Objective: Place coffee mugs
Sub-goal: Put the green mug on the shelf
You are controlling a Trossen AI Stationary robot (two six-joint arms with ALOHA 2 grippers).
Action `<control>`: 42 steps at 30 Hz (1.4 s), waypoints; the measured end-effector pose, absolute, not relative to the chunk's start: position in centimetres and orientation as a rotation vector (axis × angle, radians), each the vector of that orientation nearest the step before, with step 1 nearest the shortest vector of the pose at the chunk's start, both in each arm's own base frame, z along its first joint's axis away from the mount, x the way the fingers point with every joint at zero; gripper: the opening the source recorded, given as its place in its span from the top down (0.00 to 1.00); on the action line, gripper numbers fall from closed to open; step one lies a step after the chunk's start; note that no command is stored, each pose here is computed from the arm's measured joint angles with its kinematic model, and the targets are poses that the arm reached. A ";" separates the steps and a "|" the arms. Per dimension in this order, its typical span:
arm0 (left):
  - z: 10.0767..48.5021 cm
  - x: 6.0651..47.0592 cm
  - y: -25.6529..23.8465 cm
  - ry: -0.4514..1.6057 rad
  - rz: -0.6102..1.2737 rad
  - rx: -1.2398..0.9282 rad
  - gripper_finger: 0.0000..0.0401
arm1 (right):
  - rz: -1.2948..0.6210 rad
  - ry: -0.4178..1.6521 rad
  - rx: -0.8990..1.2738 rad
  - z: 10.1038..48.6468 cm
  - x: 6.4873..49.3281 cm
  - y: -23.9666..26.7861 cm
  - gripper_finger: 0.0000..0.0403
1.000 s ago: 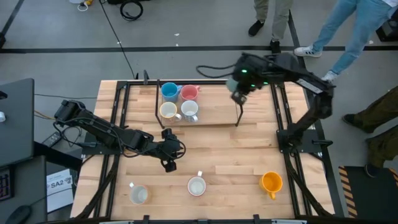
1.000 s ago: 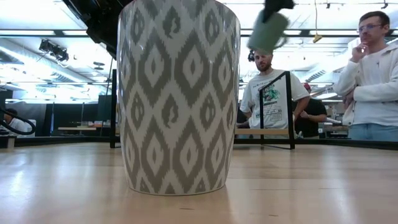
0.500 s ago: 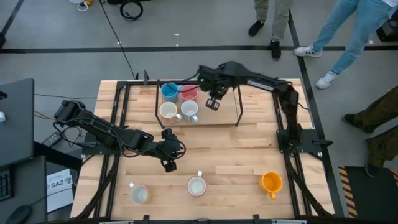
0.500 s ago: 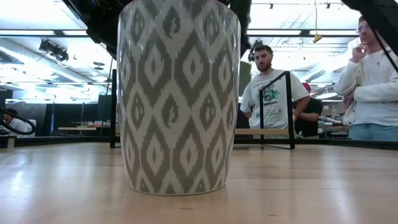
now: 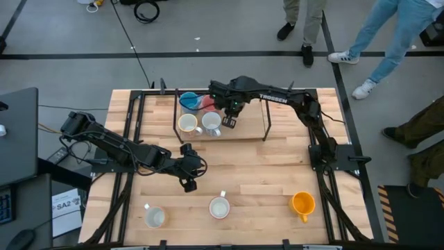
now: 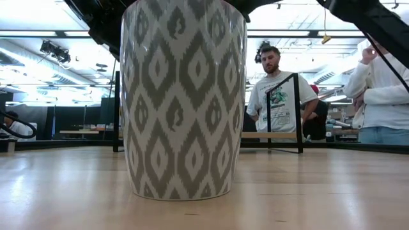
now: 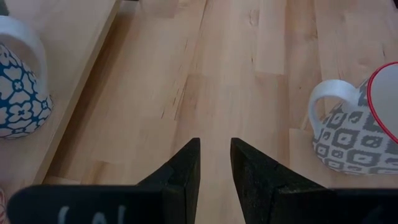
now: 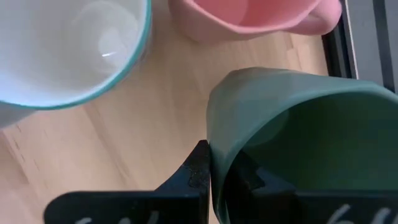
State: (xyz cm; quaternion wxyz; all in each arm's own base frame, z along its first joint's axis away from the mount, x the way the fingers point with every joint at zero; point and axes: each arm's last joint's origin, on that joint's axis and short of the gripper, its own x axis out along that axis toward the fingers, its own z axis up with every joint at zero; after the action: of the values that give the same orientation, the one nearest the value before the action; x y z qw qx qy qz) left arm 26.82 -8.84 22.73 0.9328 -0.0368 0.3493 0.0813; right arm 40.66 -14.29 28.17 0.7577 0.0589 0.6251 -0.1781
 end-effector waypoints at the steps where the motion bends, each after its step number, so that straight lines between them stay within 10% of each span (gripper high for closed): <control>1: 22.7 26.8 -8.8 0.715 0.166 -0.075 0.76 | -0.391 1.349 0.129 28.2 40.8 -14.4 0.94; 42: 22.7 26.8 -8.9 0.714 0.166 -0.076 0.76 | -0.403 1.259 0.234 27.4 41.4 -15.9 0.89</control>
State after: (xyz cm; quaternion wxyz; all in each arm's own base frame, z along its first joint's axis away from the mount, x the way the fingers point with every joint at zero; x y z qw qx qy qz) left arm 26.82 -8.86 22.74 0.9328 -0.0370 0.3491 0.0810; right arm 41.38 -15.90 27.39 0.7832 0.1082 0.5831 -0.1865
